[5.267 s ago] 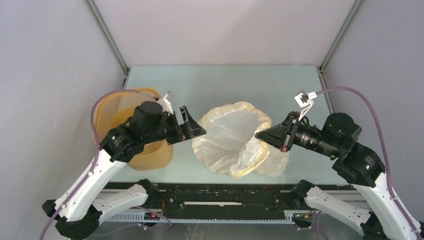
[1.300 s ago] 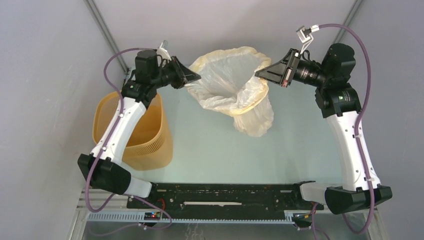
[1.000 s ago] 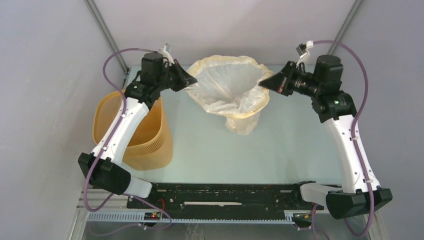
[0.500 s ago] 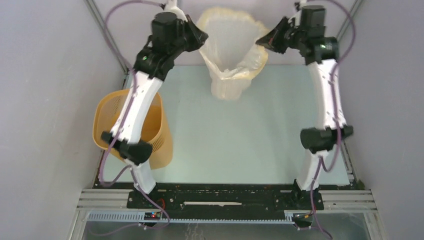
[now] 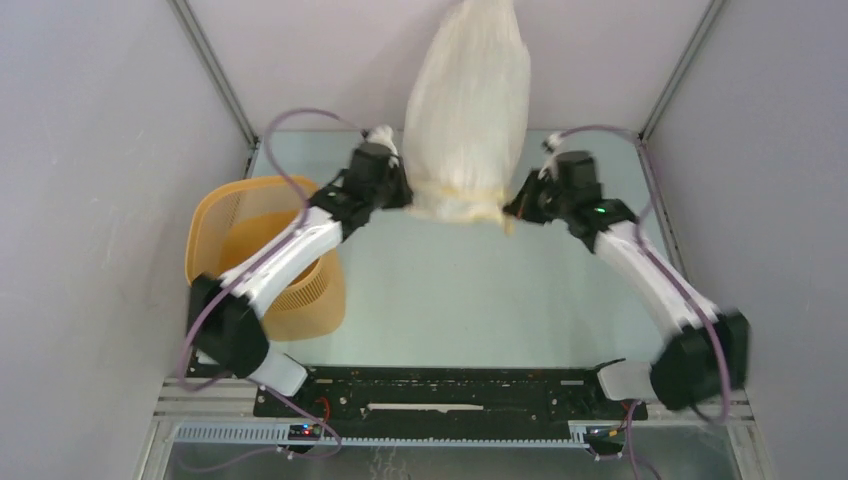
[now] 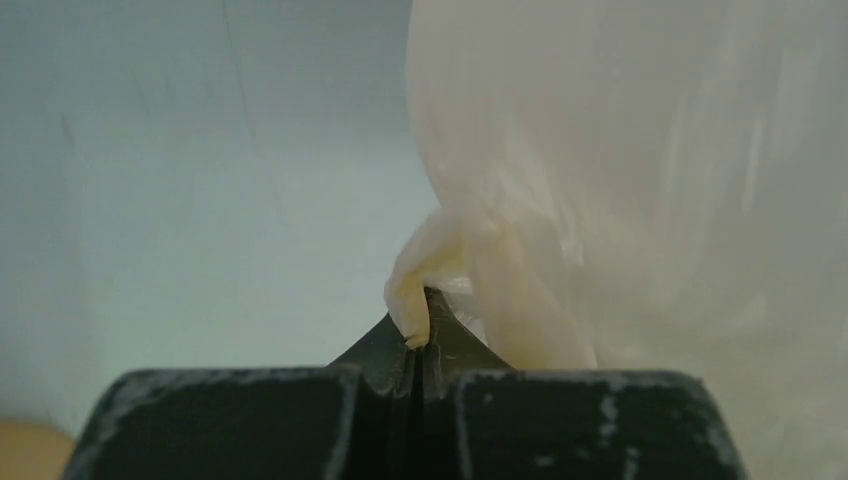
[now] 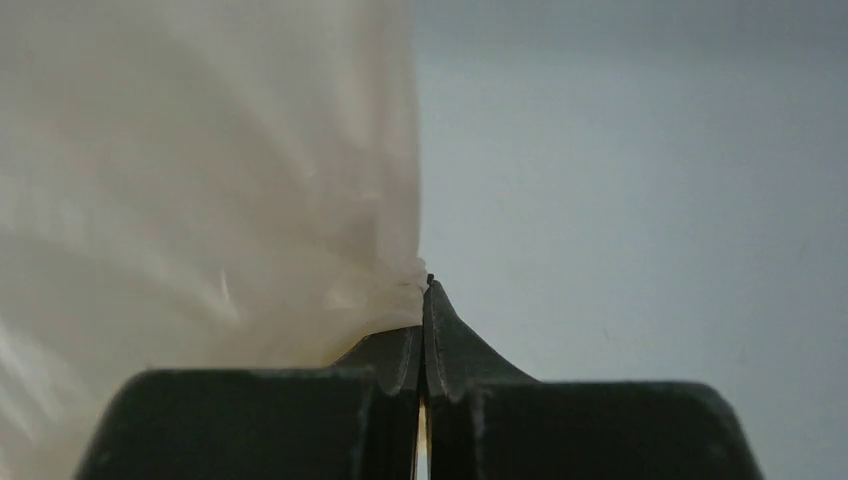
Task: Put the trash bags into the trash bin
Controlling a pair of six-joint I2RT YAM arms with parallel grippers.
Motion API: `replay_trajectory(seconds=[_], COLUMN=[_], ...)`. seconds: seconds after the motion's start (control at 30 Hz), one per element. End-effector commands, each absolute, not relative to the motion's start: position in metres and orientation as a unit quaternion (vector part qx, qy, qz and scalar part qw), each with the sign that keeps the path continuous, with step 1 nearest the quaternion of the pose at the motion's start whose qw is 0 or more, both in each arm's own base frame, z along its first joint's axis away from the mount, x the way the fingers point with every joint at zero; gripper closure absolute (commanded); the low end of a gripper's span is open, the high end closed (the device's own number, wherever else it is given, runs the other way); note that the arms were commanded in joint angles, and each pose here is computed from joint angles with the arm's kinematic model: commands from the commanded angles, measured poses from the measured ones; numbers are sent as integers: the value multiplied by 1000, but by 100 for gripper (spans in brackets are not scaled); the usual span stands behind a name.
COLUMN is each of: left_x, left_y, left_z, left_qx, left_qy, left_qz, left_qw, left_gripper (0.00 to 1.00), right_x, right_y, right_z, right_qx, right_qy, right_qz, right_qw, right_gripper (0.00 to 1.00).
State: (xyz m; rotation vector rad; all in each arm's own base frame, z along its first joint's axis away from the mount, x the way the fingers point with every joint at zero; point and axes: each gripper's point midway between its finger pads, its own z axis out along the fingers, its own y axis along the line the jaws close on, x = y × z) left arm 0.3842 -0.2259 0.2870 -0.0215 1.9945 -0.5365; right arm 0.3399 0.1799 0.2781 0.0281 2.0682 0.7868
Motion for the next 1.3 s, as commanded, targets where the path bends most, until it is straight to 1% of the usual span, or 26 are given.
replay_trajectory(seconds=[0.0,0.07,0.1,0.17,0.23,0.33,0.4,0.43,0.47,0.5,0.53,0.57,0.6,0.67,0.73,0.77,0.8,0.83,0.9,0.97,1.07,1.13,1.2,1.27], left_x=[360,367,371,373,364,333,306,297,290,291,300,315,328,347,344,335,326,318,313,314,315,313,304,292], left_y=[-243,-255,-259,-263,-263,-252,-242,-238,-233,-229,-224,-214,-207,-203,-205,-212,-216,-218,-223,-230,-235,-235,-233,-227], left_z=[252,293,323,389,457,551,593,602,604,595,561,527,485,386,291,260,241,237,253,299,383,438,487,521], left_qx=[18,33,38,44,49,55,69,74,75,66,45,6,-23,-50,-66,-56,-45,-38,-28,-14,12,19,31,40], left_qy=[867,848,835,804,763,686,636,618,607,607,628,654,689,773,853,877,889,891,871,835,785,751,713,681], left_qz=[-256,-285,-296,-321,-353,-404,-419,-417,-409,-395,-373,-340,-310,-269,-262,-273,-278,-284,-308,-348,-384,-403,-423,-431], left_qw=[427,446,462,498,540,602,644,662,677,687,682,676,655,572,447,392,362,353,381,427,486,523,559,591], left_gripper=[100,100,100,100,100,100,100,100,100,100,100,100,100,100,100,100,100,100,100,100,100,100,100,100], right_x=[314,326,332,344,351,339,317,305,295,289,288,291,295,305,299,290,280,270,262,265,282,292,293,289], right_y=[172,174,173,171,169,170,175,178,180,181,182,182,180,181,183,185,189,191,196,199,195,191,188,186], right_z=[183,210,228,275,337,437,497,516,532,536,513,490,462,378,289,251,222,201,189,211,277,337,386,427], right_qx=[18,18,15,5,-8,-39,-77,-97,-113,-122,-124,-115,-98,-50,-13,-4,-7,-16,-41,-49,-52,-62,-78,-92], right_qy=[915,899,892,878,857,806,754,728,700,681,686,696,714,780,851,880,901,916,925,912,879,853,830,804], right_qz=[276,298,302,304,308,324,336,337,333,327,320,317,315,321,325,322,313,298,280,295,315,318,320,323], right_qw=[294,320,335,370,414,494,559,589,621,643,642,634,618,535,412,349,300,268,254,280,354,410,450,491], right_gripper=[100,100,100,100,100,100,100,100,100,96,93,92,93,100,100,100,100,100,100,100,100,100,100,100])
